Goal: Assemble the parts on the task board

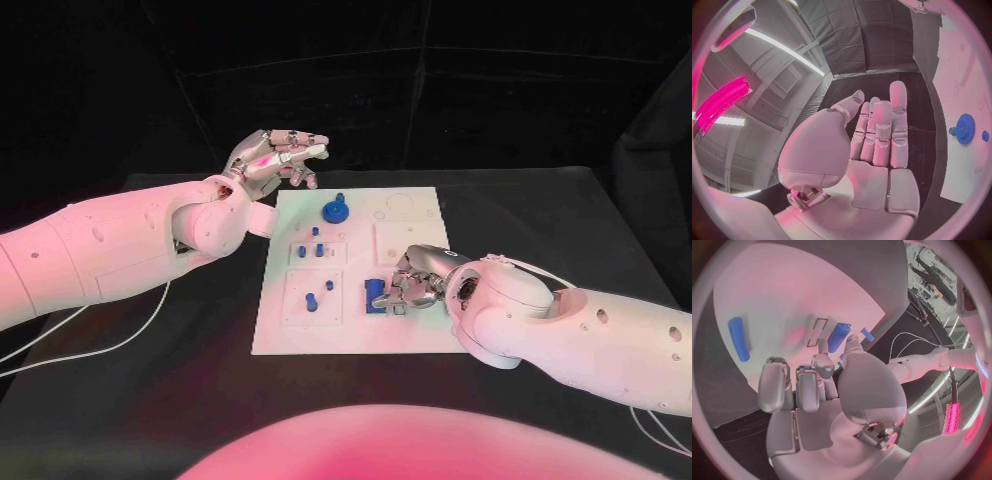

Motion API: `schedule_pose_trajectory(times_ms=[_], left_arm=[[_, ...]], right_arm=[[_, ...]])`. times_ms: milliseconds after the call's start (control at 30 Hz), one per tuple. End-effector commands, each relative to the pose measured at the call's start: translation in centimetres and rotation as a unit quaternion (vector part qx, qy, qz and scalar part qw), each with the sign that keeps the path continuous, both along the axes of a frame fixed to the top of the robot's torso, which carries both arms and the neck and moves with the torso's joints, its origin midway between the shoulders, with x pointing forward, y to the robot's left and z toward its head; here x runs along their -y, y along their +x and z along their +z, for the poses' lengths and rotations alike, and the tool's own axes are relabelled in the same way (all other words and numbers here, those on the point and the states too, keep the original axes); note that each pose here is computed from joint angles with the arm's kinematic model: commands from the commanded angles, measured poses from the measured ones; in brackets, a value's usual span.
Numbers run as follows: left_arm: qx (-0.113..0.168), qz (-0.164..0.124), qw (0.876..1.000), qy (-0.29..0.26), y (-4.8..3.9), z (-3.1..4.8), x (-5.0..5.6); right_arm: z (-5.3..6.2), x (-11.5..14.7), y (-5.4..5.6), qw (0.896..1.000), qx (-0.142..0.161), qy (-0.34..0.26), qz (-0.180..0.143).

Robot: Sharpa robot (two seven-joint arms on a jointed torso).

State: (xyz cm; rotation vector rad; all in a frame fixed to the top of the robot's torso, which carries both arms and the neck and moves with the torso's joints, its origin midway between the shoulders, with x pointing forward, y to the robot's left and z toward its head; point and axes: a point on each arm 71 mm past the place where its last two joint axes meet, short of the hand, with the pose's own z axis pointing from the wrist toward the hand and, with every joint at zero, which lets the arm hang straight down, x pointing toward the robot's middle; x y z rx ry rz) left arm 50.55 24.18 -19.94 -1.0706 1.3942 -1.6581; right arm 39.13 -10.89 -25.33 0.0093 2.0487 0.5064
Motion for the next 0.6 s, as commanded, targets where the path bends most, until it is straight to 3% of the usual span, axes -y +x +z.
schedule_pose_trajectory(times_ms=[33, 433, 600], left_arm=[[0.001, -0.006, 1.000, -0.005, 0.00, 0.14, 0.15], [0.001, -0.006, 1.000, -0.004, 0.03, 0.12, 0.17], [0.001, -0.005, 1.000, -0.004, 0.02, 0.12, 0.09]], right_arm=[[0.15, -0.22, -0.19, 1.000, 0.002, -0.006, 0.019], [0.12, -0.29, 0.25, 1.000, 0.013, -0.001, 0.008], [0.64, 0.14, 0.25, 0.999, 0.034, 0.034, 0.000]])
